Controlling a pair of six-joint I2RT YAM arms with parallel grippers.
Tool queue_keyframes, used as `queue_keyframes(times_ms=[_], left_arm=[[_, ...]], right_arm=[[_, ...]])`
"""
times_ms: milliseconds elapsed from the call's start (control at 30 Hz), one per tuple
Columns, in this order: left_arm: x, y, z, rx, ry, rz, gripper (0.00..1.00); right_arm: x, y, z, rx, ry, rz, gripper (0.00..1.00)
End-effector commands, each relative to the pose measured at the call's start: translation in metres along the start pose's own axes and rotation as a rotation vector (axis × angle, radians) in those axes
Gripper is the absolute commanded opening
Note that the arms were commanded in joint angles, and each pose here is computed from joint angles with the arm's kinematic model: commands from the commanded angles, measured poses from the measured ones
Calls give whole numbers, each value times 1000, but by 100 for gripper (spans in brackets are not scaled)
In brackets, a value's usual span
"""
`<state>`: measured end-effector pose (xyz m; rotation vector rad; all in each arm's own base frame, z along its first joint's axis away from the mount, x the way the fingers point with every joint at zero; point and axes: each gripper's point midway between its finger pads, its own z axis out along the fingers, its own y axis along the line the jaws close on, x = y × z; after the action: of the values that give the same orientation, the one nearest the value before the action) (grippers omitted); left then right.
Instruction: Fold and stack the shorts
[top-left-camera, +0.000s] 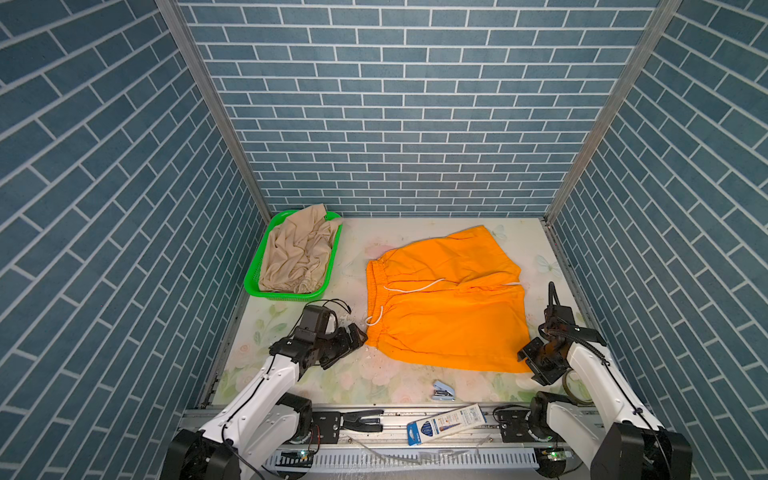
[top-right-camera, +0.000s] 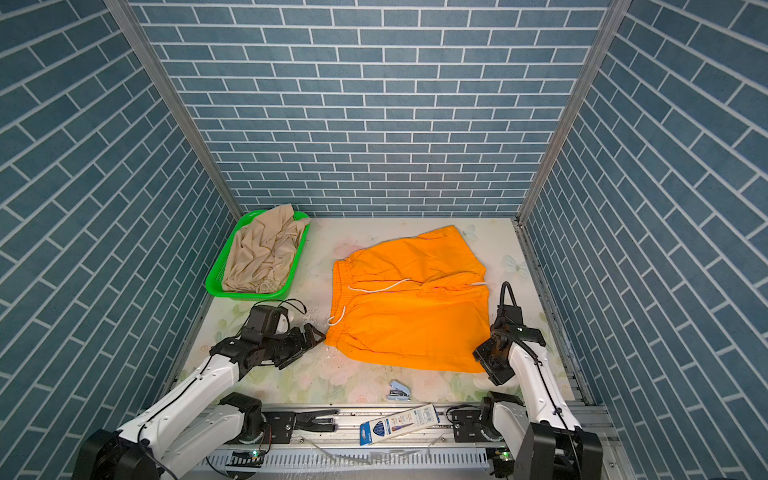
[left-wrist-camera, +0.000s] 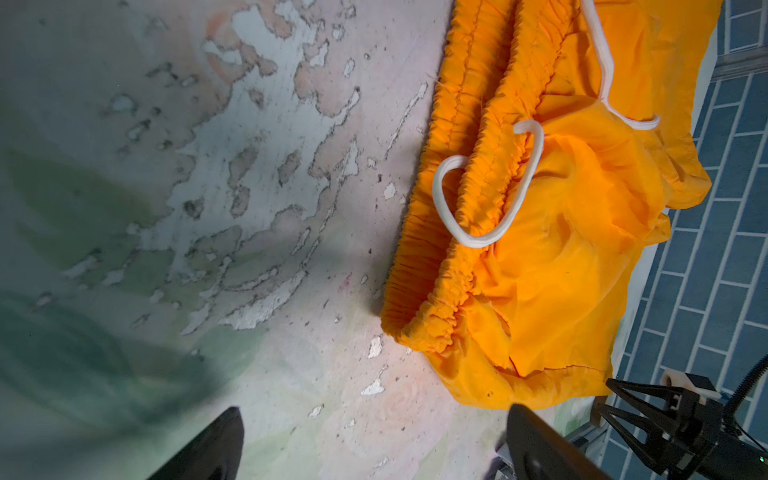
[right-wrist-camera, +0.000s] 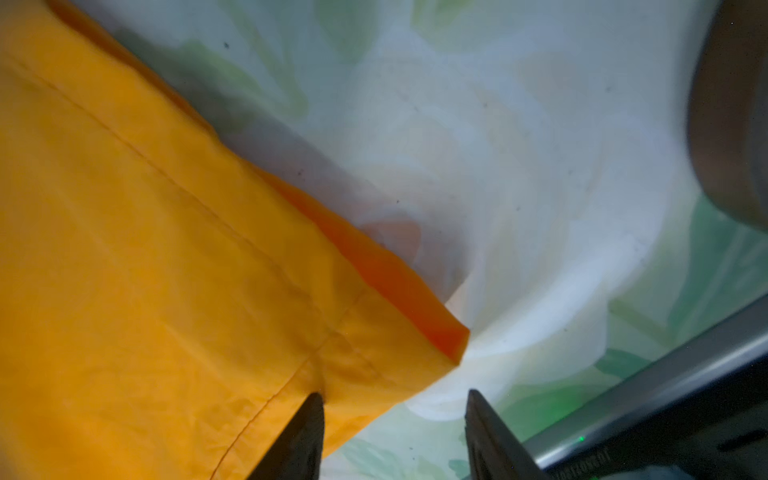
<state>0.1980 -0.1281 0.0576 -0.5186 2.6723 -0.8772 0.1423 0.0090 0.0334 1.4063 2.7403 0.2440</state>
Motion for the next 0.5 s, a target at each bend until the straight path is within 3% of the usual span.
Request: queue_keyframes(times_ms=[0, 233, 300, 433, 467], left_arm=[[-1, -6, 1, 37, -12, 4, 100], [5, -10, 6, 37, -11, 37, 99], [6, -12, 9, 37, -16, 57, 97], [9, -14, 15, 5, -33, 115, 93], [10, -14, 18, 8, -35, 117, 92]], right_arm=[[-5, -2, 14, -7, -31, 98, 54], [-12, 2, 23, -37, -71, 57, 41], [-19, 3, 23, -39, -105, 36, 31], [-25, 14, 24, -88, -129, 0, 2], [-26, 16, 24, -97, -137, -2, 0]])
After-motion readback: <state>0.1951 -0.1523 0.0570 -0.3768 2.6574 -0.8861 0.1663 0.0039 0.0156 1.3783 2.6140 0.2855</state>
